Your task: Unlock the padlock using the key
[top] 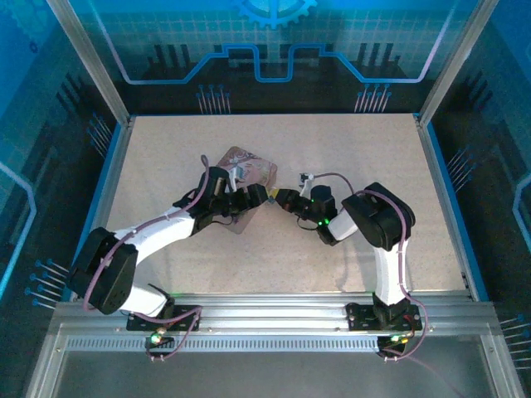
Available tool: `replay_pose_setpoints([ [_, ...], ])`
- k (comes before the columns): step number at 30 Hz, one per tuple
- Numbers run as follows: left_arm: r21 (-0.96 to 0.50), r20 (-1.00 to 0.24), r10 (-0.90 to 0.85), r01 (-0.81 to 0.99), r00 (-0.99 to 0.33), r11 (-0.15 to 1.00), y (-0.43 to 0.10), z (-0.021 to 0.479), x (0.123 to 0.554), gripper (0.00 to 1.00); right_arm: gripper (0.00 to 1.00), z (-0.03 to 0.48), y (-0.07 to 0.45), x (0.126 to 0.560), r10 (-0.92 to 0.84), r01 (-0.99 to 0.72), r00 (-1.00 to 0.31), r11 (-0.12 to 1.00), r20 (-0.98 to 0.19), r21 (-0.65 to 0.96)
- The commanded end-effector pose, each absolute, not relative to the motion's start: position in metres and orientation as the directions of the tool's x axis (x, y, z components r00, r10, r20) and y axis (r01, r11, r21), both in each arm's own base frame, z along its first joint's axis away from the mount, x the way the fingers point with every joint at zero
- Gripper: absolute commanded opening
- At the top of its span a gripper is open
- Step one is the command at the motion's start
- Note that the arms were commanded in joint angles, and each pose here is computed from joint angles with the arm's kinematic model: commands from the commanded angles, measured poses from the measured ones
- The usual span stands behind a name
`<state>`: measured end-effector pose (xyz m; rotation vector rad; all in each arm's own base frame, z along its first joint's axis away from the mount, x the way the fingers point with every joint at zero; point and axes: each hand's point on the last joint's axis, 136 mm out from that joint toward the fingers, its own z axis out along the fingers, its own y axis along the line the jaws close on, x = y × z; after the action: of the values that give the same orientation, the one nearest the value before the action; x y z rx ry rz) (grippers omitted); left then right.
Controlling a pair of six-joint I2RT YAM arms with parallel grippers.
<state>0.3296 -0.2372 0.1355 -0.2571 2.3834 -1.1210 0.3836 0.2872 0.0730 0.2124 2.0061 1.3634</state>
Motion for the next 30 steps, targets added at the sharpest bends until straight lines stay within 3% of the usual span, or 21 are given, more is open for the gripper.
replay_pose_setpoints([
  [1,-0.725,-0.272,-0.372,-0.064,-0.887,0.685,-0.22,0.115,0.31,0.78,0.06,0.094,0.28,0.382,0.481,-0.295,-0.711,0.458,-0.513,0.839],
  [11,-0.717,-0.379,-0.422,-0.027,-0.824,0.696,-0.19,0.153,0.31,0.86,0.06,0.115,0.273,0.354,0.356,-0.374,-0.716,0.53,-0.6,0.761],
  [19,-0.641,-0.512,-0.474,-0.048,-0.717,0.766,-0.141,0.163,0.306,0.93,0.07,0.132,0.26,0.312,0.124,-0.471,-0.727,0.624,-0.675,0.623],
  [23,-0.606,-0.582,-0.49,-0.055,-0.649,0.793,-0.122,0.173,0.306,0.99,0.08,0.138,0.25,0.29,0.033,-0.502,-0.732,0.649,-0.68,0.572],
  [30,-0.589,-0.628,-0.531,-0.097,-0.569,0.802,-0.096,0.176,0.304,0.99,0.08,0.138,0.24,0.254,-0.076,-0.521,-0.773,0.641,-0.629,0.563],
])
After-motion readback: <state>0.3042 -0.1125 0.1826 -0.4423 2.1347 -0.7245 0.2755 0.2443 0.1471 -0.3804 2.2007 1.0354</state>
